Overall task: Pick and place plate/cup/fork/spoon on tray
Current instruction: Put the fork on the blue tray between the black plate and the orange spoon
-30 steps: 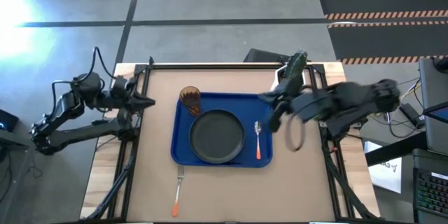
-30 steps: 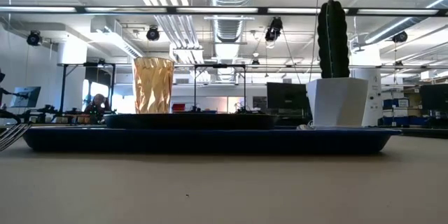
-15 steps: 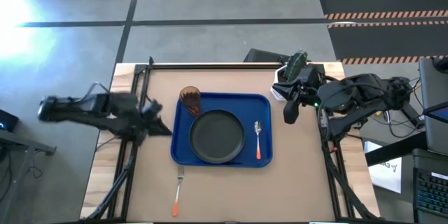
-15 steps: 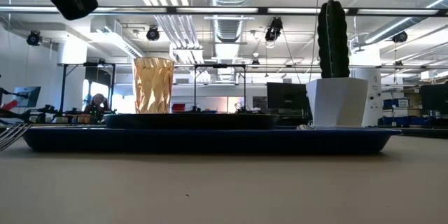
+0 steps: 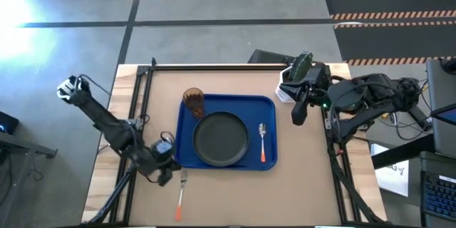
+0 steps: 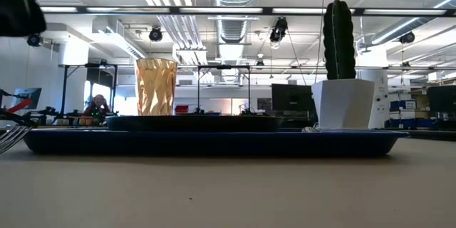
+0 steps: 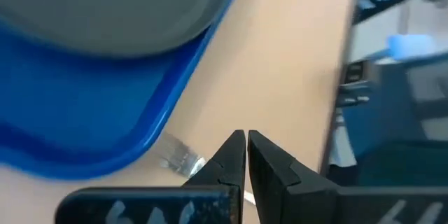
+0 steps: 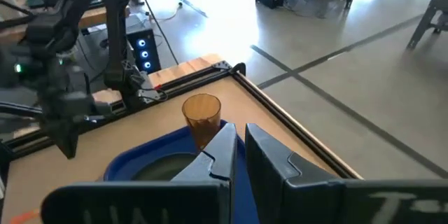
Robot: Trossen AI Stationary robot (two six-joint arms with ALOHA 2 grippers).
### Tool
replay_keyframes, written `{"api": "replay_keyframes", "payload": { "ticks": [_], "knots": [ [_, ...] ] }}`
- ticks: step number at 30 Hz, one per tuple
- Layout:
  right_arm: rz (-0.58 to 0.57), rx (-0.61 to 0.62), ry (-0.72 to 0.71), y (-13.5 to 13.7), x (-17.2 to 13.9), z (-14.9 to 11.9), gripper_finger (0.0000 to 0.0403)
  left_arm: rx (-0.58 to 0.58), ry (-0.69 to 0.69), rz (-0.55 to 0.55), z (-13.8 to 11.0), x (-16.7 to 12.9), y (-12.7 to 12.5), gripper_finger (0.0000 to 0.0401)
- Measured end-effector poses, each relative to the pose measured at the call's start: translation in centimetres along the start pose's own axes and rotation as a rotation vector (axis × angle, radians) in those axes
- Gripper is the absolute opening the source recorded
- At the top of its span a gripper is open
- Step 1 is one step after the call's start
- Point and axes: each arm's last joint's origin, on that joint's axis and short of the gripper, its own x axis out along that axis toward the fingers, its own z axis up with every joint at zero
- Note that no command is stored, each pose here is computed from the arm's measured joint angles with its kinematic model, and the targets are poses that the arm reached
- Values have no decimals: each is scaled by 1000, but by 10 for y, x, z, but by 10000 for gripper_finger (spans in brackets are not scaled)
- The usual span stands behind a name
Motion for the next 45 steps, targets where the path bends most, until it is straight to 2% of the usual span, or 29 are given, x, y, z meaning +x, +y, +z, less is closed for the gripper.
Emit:
{"api": "replay_keyframes", "payload": {
  "ticks": [7, 12, 17, 21, 27, 30, 39, 42, 45],
  "knots": [
    [30, -10, 11, -1, -2, 0, 22, -129, 116, 92, -8, 29, -13, 0],
    [20, -35, 37, -2, -2, -3, 22, -162, 246, 161, -12, 31, -34, 0],
    [16, -44, 44, -2, -2, -4, 22, -277, 295, 239, -15, 30, -52, 0],
    [17, -59, 44, -2, -2, -4, 22, -374, 312, 293, -18, 36, -56, 0],
    [17, -64, 43, -2, -2, -4, 22, -417, 416, 307, -26, 47, -52, 2],
    [17, -55, 42, -2, -2, -4, 22, -421, 446, 291, -29, 48, -52, 21],
    [16, -84, 43, -2, -1, -4, 22, -426, 440, 278, -29, 49, -52, 112],
    [17, -130, 44, -2, -1, -4, 22, -432, 385, 259, -26, 51, -54, 125],
    [19, -171, 44, -2, -1, -4, 22, -508, 310, 253, -24, 52, -55, 127]
  ]
}}
